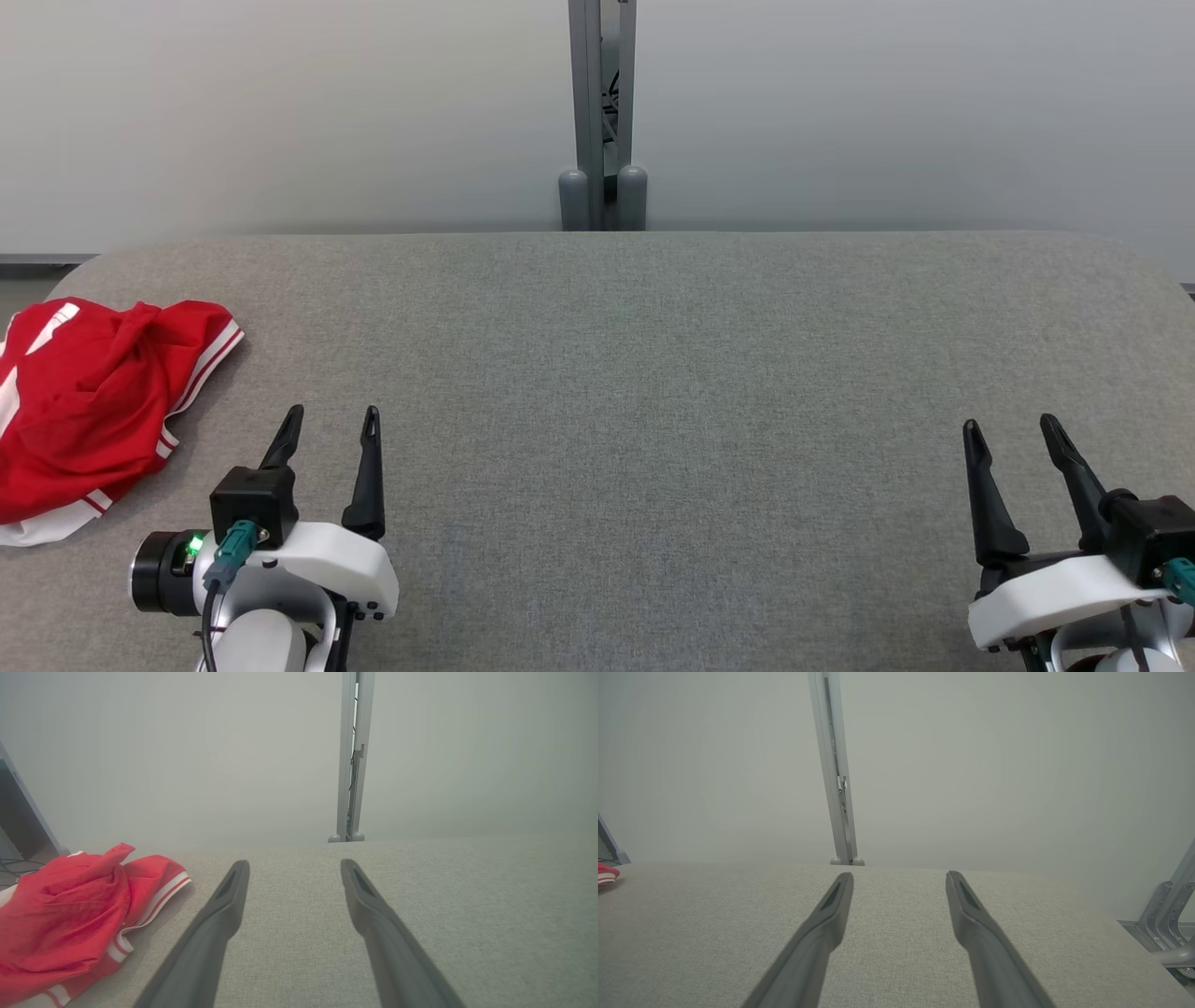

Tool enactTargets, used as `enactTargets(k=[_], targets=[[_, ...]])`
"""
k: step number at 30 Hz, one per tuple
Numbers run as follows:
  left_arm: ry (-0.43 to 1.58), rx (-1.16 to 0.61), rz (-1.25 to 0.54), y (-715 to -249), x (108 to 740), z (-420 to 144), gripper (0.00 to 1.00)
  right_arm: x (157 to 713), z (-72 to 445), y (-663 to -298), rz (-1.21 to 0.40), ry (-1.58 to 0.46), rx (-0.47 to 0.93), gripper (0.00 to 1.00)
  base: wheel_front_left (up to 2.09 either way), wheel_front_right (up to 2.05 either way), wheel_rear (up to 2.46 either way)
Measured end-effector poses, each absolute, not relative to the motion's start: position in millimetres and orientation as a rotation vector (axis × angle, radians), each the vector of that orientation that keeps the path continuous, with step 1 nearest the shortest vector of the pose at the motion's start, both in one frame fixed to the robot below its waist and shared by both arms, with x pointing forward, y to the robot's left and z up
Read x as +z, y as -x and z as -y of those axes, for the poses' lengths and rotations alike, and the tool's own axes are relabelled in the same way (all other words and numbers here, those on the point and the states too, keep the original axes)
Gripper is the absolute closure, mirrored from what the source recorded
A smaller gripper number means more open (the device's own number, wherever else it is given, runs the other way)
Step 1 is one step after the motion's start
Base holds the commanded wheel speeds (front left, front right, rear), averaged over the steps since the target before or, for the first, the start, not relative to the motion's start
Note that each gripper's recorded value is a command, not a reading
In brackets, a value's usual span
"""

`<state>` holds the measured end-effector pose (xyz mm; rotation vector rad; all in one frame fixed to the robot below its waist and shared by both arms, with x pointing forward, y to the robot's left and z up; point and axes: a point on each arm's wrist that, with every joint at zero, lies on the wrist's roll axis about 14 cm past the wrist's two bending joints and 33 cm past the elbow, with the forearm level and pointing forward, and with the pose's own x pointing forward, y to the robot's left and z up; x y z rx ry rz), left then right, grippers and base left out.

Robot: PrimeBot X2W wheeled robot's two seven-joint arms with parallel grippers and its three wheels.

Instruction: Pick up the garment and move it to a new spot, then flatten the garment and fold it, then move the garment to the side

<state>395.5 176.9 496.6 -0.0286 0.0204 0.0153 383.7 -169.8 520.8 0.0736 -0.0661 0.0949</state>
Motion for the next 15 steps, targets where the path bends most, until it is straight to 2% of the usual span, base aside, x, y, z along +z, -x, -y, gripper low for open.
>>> enactTargets(k=[15], targets=[[0.019,0.019,-0.023,-392.5,496.4,-179.2,0.00,521.6,166.2,-385.2,0.072,-0.076,0.105,0.00,0.00,0.00,0.00]])
